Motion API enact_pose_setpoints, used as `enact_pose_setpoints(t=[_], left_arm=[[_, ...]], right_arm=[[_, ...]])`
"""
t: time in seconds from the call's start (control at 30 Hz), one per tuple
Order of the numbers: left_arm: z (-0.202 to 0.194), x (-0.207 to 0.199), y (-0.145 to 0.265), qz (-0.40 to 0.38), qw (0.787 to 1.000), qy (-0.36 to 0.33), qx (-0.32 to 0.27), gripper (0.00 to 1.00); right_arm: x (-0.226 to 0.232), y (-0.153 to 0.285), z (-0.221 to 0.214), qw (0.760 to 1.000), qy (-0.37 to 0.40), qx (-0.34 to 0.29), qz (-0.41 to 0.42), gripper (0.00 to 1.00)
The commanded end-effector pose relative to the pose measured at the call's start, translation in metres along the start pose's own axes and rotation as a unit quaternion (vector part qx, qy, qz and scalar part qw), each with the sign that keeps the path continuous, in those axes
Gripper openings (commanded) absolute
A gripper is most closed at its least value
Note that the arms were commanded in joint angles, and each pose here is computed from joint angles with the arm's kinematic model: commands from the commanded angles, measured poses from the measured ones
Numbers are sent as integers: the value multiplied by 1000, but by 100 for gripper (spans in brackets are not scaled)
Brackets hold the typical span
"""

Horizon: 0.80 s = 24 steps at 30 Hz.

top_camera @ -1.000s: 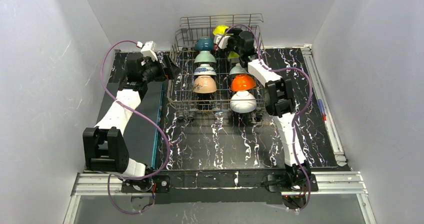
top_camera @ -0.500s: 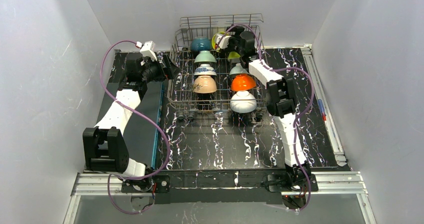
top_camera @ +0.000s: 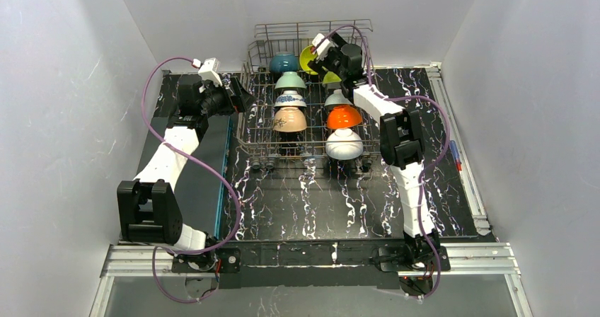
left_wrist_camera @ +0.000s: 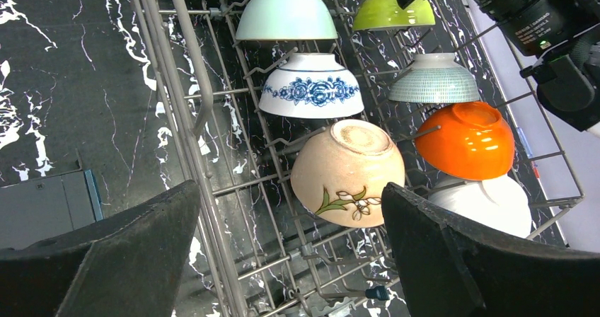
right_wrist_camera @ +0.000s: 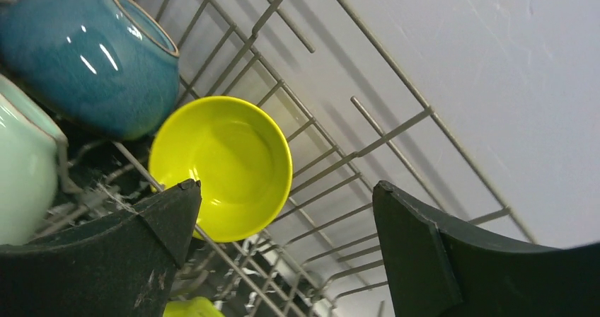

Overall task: Load the bowls into the dish rack
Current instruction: Place the bowl in the dish rack, then adjust the bowl in the dish rack.

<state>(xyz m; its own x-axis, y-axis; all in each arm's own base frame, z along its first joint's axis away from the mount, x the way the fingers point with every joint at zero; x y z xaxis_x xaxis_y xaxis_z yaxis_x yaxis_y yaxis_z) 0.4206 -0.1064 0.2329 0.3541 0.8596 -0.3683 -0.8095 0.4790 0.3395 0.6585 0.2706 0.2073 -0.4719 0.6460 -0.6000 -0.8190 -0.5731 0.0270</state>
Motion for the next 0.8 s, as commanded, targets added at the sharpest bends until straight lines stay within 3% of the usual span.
enact_pose_setpoints(t=[0.0,0.17,0.37,0.53,0.77], left_arm=[[19,-3,3,-4,1000,-10,-22,98],[20,-5,3,-7,1000,-10,-24,98],[23,-6,6,-3,1000,-17,-24,97],[28,-6,9,1,999,-27,-20,93],[23,13,14,63,997,-33,8,89]], right_arm=[[-42,12,64,988,-138,-41,-57,99],[-42,7,59,961,-269,-24,-57,99],[-45,0,43,913,-406,-8,-46,99],[-46,6,28,899,-433,13,-59,99],[-33,1,-7,879,-470,52,-58,99]])
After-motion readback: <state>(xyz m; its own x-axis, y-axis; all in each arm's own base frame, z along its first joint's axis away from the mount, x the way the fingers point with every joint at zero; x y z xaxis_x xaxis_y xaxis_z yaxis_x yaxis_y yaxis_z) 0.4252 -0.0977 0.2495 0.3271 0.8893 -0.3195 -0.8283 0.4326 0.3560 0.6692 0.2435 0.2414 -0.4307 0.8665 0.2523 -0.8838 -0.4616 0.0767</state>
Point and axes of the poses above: each gripper's point midway between its finger pads, its own y axis back along the fingers, its own x axis along the line the jaws close on, z = x × y, the point moved 1 cm from there along y, back along the fingers, and after that the axes turned 5 degrees about -y, right-handed, at the moved point
